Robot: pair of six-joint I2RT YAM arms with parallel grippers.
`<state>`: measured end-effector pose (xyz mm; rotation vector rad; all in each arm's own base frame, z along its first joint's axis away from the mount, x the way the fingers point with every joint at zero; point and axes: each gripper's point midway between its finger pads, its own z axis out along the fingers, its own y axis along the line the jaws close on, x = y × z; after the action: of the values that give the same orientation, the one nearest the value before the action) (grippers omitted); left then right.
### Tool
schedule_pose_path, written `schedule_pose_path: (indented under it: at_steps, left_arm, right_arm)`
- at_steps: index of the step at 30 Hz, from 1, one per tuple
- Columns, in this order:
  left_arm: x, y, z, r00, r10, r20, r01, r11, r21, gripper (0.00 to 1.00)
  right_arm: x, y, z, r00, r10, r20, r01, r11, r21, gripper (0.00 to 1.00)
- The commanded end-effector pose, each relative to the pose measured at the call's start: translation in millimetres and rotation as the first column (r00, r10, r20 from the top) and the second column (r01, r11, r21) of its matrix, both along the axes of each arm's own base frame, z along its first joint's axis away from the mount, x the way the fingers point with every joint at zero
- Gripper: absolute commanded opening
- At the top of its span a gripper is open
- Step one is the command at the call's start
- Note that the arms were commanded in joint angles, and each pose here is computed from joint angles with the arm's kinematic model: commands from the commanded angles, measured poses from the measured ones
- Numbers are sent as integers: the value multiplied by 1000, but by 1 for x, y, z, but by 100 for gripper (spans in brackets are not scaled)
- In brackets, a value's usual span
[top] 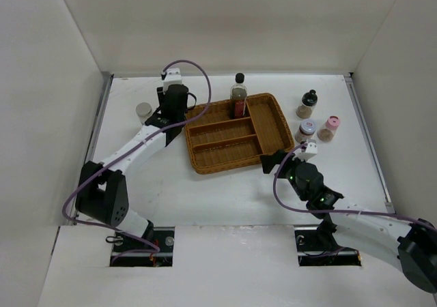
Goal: Organize the condiment bottles
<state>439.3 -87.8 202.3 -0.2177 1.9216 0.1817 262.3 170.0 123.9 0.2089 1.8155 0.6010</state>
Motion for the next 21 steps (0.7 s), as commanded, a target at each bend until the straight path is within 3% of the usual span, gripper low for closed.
schedule_pose_path:
  at_steps: [1, 8, 21]
  left_arm:
    - [-6, -13, 144, 944, 1, 331, 23, 997, -70, 13]
    - [-3, -61, 179, 920, -78, 384, 99, 995, -34, 13]
    - [31, -103, 154, 926, -139, 350, 160, 987, -31, 13]
  right_arm:
    - [2, 8, 19, 998, 18, 54, -21, 998, 52, 100]
    - [2, 8, 21, 998, 17, 57, -21, 998, 56, 100]
    - [0, 6, 22, 998, 17, 63, -21, 998, 62, 100]
